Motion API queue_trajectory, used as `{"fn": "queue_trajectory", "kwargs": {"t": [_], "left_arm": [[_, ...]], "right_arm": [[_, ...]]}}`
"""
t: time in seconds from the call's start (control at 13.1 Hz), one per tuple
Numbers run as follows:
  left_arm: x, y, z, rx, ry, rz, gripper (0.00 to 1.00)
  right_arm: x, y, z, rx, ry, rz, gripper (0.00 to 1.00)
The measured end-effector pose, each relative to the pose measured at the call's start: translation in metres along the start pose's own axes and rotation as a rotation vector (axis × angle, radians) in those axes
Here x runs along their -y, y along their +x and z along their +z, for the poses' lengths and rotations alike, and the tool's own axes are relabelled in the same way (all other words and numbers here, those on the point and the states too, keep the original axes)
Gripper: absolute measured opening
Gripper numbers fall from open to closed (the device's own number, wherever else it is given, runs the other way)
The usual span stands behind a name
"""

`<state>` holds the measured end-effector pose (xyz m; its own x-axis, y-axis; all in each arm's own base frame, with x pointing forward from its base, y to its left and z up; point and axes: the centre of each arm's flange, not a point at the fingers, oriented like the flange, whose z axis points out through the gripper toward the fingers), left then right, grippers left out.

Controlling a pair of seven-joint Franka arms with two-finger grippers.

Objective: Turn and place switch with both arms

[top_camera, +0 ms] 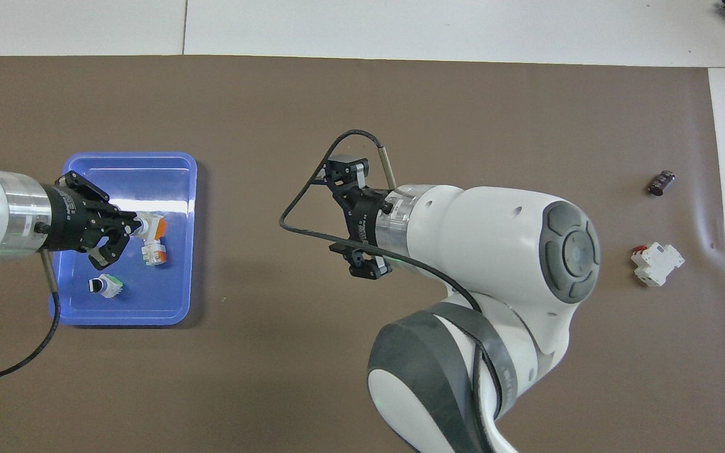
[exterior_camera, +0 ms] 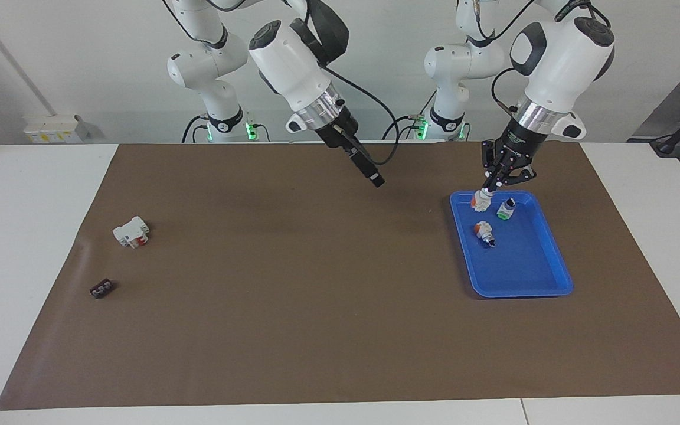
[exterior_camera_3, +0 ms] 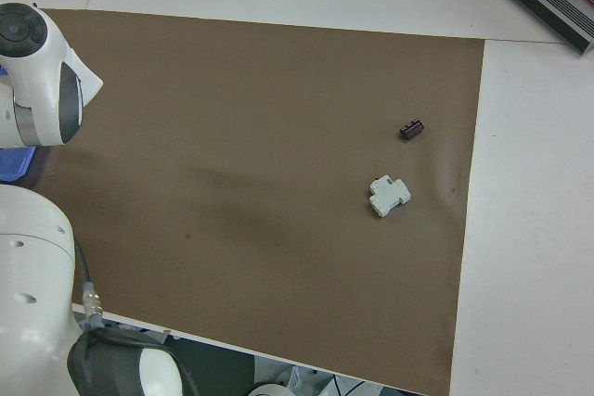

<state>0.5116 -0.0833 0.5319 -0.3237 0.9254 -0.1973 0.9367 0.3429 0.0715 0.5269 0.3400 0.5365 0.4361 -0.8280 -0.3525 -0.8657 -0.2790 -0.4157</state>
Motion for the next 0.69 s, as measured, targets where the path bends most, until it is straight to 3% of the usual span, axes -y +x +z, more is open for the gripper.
{"fn": "queue_trajectory", "kwargs": {"t": [0.15, 0.38, 0.69], "left_arm": [[0.004, 0.02, 0.016, -0.053, -0.002, 0.257, 0.1], [0.002, 0.051, 0.04, -0.082, 0.031, 0.634, 0.1], [0.004, 0.087, 0.063, -0.073, 0.115, 1.146, 0.1]], "right_arm": [[-0.001, 0.045, -0.009, -0.11, -0.076, -0.212, 1.0], [-0.007, 0.129, -0.031, -0.193, -0.219, -0.522, 1.0], [-0.026, 0.222, -0.086, -0.195, -0.358, -0.71, 1.0]]}}
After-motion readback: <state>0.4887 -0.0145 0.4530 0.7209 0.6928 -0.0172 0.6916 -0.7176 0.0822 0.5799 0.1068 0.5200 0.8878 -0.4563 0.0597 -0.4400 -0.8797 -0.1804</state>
